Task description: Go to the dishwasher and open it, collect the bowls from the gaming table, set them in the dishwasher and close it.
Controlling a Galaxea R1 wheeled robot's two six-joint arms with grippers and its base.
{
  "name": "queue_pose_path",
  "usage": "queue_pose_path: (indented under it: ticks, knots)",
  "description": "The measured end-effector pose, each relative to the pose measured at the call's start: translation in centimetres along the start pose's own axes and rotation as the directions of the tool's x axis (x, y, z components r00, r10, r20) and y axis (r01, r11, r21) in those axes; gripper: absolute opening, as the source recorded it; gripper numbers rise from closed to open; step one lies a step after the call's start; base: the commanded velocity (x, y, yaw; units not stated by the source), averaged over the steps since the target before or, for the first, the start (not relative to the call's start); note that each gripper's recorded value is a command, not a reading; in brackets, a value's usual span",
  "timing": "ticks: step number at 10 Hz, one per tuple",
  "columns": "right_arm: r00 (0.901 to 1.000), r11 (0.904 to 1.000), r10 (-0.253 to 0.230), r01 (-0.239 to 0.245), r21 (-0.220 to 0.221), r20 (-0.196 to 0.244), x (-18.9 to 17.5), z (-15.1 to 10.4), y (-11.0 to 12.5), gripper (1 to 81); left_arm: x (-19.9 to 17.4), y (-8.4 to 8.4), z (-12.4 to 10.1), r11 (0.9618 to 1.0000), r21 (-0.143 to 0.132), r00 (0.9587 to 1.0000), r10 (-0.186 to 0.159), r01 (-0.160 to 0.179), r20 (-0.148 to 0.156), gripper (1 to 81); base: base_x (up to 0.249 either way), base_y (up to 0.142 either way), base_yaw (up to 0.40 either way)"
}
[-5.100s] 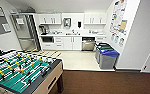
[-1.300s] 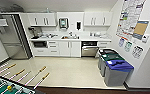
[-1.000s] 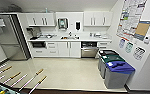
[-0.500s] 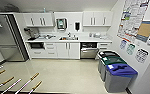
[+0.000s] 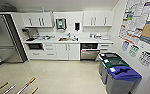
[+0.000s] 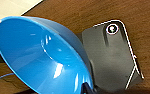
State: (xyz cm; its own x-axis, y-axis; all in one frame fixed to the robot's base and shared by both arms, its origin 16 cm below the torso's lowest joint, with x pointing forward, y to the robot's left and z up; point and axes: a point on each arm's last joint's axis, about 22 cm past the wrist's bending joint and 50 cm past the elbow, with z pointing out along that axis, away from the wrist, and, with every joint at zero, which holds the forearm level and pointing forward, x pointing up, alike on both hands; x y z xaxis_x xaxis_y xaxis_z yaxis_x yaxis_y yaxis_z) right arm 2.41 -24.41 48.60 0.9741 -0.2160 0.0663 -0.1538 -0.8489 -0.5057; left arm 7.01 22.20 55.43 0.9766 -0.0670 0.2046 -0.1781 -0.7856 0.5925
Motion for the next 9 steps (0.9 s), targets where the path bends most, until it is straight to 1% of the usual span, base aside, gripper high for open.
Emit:
queue_pose_path:
  ticks: [4, 6, 8, 9]
  knots:
    - [1.0, 1.0, 0.0, 0.0, 0.0, 0.0, -0.03, 0.0, 0.01, 1.0, 0.02, -0.14, -0.1, 1.0, 0.002, 1.0, 0.0, 0.0, 0.0, 1.0, 0.166, 0.0, 0.0]
    - [1.0, 1.0, -0.003, 0.003, 0.002, -0.007, 0.64, 0.1, -0.12, 1.0, 0.38, -0.16, -0.07, 1.0, 0.001, 1.0, 0.002, -0.002, -0.004, 1.0, 0.102, 0.0, 0.0]
    - [1.0, 1.0, 0.0, 0.0, 0.0, 0.001, -0.02, 0.01, -0.01, 1.0, -0.27, -0.14, -0.12, 1.0, 0.003, 1.0, -0.002, 0.002, 0.004, 1.0, 0.08, 0.0, 0.0]
    - [1.0, 1.0, 0.0, 0.0, 0.0, 0.001, -0.03, 0.02, -0.04, 1.0, -0.1, -0.19, -0.14, 1.0, 0.004, 1.0, 0.0, 0.0, 0.002, 1.0, 0.079, 0.0, 0.0]
